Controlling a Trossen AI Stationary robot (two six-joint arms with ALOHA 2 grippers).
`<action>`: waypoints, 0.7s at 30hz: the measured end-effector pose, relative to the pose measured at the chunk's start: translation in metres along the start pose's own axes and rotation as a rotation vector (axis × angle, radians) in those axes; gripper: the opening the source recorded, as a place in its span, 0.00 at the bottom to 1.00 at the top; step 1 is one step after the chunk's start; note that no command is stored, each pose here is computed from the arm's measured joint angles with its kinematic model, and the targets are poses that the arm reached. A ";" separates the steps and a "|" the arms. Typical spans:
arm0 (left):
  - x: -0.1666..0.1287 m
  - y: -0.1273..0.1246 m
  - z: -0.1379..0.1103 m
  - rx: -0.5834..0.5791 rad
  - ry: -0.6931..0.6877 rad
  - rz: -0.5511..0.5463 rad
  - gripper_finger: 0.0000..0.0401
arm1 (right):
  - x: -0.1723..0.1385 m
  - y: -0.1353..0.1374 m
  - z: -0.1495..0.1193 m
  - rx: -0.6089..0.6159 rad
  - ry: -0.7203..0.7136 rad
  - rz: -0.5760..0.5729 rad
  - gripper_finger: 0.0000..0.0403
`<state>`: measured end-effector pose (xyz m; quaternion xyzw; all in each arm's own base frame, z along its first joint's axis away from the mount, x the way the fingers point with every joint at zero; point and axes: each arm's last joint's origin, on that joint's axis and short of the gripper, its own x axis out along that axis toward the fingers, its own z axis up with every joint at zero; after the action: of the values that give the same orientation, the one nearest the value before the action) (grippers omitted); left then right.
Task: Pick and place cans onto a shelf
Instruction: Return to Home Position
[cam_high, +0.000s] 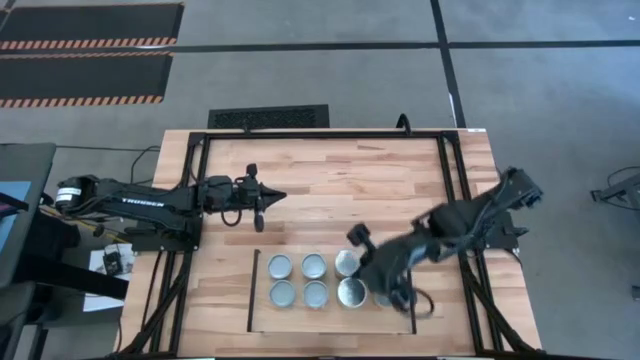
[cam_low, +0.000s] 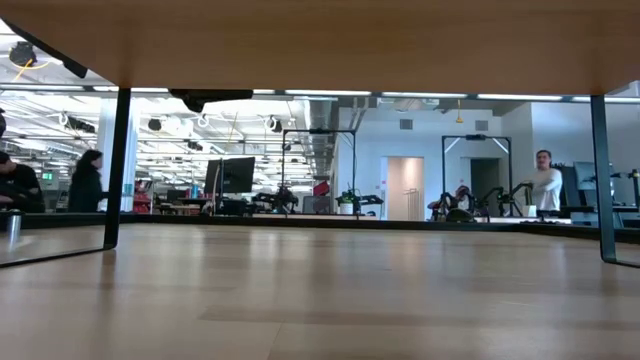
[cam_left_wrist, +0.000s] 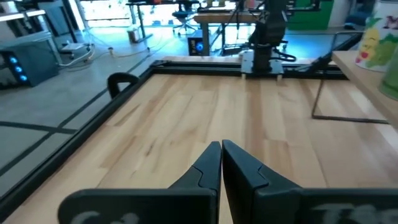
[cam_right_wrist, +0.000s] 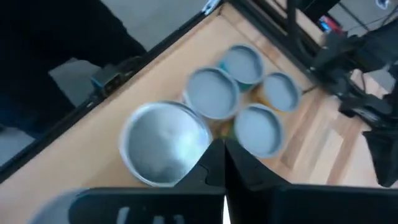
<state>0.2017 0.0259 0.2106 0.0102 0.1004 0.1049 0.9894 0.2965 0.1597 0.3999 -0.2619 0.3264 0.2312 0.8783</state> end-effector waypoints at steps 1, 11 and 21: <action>0.000 0.002 0.000 -0.002 0.000 0.007 0.01 | -0.002 -0.007 -0.006 0.007 -0.009 -0.004 0.02; 0.001 0.015 0.001 0.054 -0.016 0.035 0.01 | -0.011 -0.055 -0.086 0.051 -0.249 -0.177 0.01; 0.000 0.025 0.003 0.070 -0.043 0.067 0.01 | -0.030 -0.070 -0.169 0.140 -0.412 -0.411 0.02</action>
<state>0.1974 0.0504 0.2141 0.0507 0.0823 0.1339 0.9863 0.2403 -0.0036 0.3333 -0.2090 0.0965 0.0737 0.9703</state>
